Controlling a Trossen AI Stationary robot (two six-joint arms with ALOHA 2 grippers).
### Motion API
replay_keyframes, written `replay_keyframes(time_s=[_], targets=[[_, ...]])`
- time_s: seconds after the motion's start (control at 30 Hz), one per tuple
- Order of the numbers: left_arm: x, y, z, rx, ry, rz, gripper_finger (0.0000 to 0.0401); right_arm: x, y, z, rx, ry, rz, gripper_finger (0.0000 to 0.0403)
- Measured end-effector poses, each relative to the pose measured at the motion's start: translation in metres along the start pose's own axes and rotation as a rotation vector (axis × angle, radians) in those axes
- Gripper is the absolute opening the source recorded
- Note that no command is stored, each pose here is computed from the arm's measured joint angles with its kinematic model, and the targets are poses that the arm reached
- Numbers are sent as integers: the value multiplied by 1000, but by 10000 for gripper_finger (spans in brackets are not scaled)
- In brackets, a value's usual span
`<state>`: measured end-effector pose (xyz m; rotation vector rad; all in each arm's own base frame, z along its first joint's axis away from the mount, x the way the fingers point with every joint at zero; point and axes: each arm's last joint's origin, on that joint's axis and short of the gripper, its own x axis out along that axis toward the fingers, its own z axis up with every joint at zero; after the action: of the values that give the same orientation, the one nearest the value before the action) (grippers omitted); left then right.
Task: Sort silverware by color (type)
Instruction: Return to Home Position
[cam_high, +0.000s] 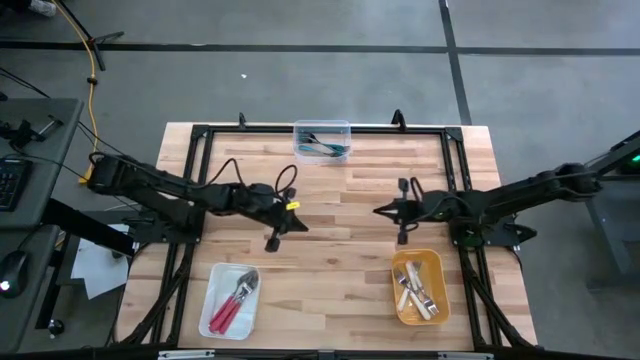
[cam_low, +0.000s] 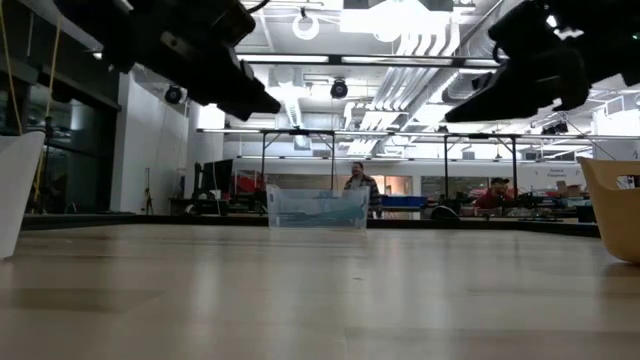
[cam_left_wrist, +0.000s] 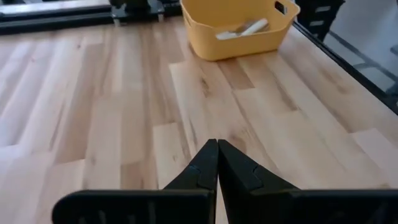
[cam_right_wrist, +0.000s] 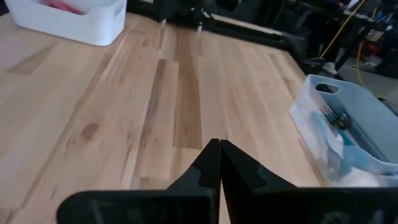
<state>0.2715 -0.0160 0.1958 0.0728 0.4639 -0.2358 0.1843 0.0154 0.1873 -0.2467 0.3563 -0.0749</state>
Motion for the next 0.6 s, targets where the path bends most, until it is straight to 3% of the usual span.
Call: replay_keyframes(time_s=[0.6], targets=[[-54,7,-23,10,-224,104,1,-46,-9,-21,35,-175,-51,0]])
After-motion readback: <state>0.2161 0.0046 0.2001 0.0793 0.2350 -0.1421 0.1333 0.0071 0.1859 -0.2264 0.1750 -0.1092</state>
